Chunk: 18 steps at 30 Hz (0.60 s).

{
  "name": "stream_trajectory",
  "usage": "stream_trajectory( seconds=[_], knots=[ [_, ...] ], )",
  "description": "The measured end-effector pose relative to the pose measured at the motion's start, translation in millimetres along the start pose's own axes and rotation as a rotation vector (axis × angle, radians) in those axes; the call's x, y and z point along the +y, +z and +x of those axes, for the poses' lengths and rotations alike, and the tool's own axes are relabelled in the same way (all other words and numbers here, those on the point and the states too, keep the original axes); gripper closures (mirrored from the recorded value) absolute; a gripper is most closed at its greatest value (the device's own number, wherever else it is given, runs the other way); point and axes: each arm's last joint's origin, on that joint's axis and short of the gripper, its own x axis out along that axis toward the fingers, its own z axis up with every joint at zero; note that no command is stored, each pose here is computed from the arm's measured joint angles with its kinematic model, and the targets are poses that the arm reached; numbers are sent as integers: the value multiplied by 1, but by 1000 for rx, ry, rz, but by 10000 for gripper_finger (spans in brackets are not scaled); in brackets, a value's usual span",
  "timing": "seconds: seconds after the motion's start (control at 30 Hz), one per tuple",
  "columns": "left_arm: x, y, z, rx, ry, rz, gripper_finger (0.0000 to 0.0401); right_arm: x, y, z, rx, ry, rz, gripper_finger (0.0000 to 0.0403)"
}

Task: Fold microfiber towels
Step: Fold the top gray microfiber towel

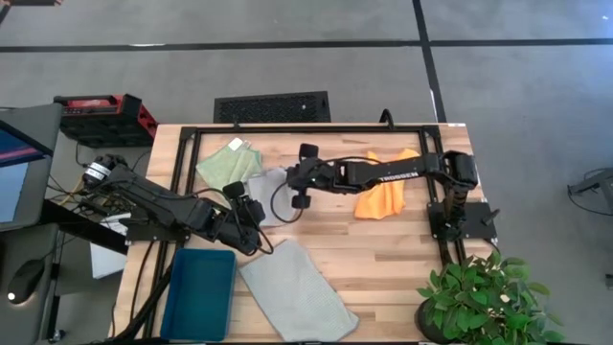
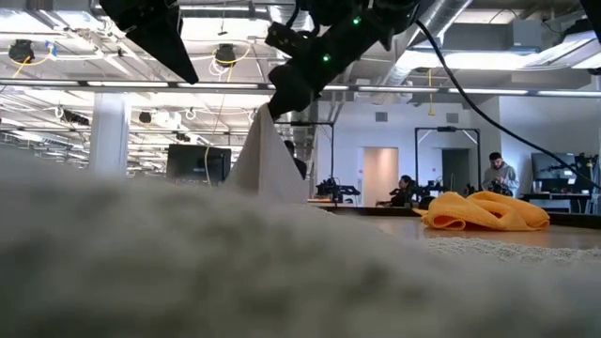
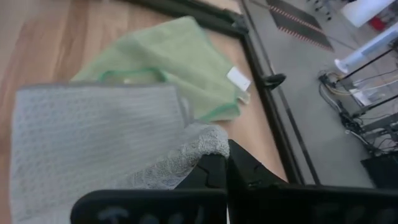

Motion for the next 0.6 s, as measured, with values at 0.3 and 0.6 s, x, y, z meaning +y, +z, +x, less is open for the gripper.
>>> stream_trajectory(
  seconds=[0.3,0.6],
  knots=[
    [0,0,0,0,1,7,236,-9,2,11,-97,13,46,400],
    [1,-2,0,15,10,14,236,20,-8,51,-77,46,21,396]
  ],
)
